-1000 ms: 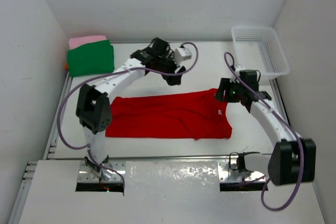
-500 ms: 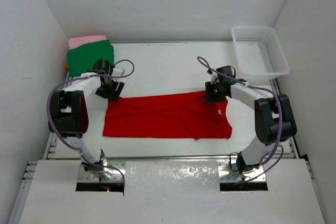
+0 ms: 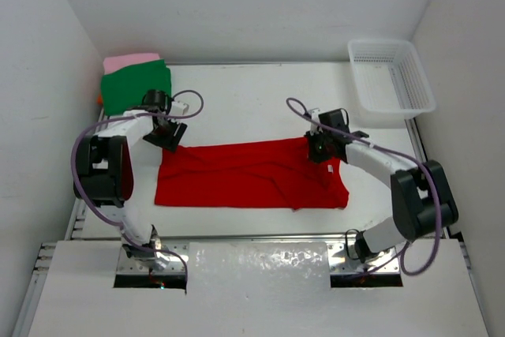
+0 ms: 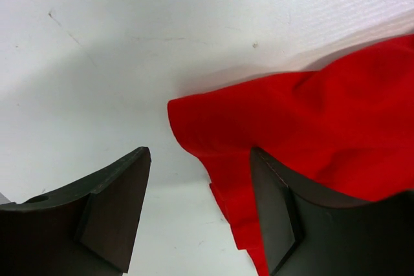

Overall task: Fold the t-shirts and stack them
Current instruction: Fold the other side of the tshirt into a rectangle

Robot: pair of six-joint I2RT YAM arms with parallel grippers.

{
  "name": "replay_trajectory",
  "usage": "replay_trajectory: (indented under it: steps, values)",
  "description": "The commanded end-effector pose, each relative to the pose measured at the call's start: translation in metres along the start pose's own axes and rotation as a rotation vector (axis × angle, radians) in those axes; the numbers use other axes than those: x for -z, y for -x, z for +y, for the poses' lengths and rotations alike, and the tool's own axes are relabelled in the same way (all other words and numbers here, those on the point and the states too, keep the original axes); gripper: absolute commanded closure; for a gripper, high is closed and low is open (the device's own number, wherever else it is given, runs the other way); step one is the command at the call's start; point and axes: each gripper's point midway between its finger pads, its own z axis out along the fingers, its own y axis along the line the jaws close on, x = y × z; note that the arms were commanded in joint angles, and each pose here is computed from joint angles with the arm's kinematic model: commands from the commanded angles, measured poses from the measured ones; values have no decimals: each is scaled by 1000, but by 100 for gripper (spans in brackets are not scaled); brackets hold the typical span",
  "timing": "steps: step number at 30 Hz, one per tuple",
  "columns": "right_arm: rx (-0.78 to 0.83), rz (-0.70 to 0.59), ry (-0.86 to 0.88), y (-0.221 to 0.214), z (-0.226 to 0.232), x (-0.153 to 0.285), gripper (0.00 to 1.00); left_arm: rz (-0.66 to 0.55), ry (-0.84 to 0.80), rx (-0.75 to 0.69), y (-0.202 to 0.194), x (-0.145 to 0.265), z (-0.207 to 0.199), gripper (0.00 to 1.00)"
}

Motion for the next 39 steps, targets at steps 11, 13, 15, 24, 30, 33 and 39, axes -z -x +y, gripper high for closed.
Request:
replay_trajectory:
  steps: [11, 13, 15, 24, 30, 33, 39]
  values:
    - [227, -151, 225, -22, 67, 26, 100, -27, 39, -19, 14, -3, 11, 39]
    - [273, -173, 308, -22, 88, 30, 100, -24, 50, 3, 12, -2, 19, 39]
    - [296, -163, 354, -27, 97, 32, 100, -24, 53, 4, 11, -2, 20, 39]
    - [333, -55, 598, -59, 139, 42, 87, -48, 14, -7, 20, 1, 16, 39]
    - [62, -137, 366, -1, 88, 53, 68, -197, -162, -211, 69, 44, -51, 50]
    - [-427, -96, 303, 4, 32, 57, 78, -360, -311, -411, 115, 82, -150, 52]
    - [-556, 46, 58, -50, -10, 63, 75, -304, -676, -477, 143, 98, -325, 48]
